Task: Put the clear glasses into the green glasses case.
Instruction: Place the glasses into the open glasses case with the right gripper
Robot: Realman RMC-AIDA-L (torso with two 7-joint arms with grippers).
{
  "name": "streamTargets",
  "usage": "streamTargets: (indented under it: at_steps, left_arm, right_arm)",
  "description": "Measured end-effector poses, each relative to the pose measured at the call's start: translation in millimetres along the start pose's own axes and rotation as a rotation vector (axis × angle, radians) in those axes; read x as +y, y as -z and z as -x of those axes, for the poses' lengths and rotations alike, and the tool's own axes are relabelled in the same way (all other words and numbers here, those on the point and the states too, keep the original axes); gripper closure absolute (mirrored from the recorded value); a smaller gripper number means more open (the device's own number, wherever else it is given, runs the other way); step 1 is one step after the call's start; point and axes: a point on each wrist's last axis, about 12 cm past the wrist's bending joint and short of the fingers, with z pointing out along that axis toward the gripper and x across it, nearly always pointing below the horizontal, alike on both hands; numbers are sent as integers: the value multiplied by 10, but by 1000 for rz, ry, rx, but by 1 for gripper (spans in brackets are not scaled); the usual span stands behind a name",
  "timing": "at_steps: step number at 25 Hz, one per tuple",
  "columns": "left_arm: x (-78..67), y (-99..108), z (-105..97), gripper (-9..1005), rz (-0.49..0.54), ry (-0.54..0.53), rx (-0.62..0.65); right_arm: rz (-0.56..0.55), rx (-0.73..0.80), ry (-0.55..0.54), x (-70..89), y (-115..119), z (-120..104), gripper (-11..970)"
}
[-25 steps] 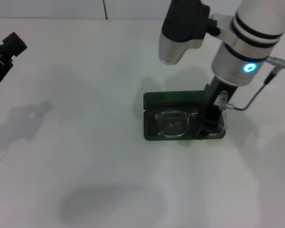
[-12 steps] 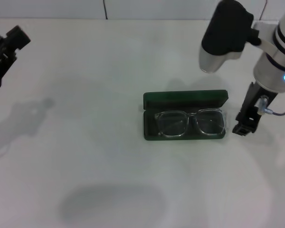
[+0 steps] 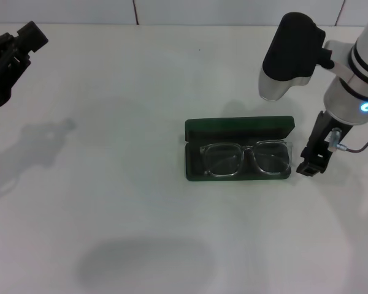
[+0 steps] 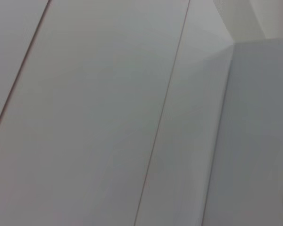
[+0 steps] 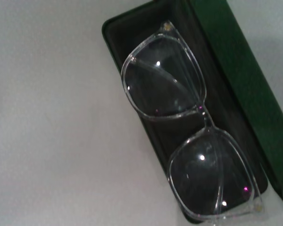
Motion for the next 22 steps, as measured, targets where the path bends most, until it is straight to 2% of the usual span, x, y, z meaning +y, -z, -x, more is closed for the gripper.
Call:
streamTargets:
  at_steps: [22]
  left_arm:
    - [-13,34,-24,938,11,9,1]
  right_arm:
    - [27,-76,40,-43,-128,85,686]
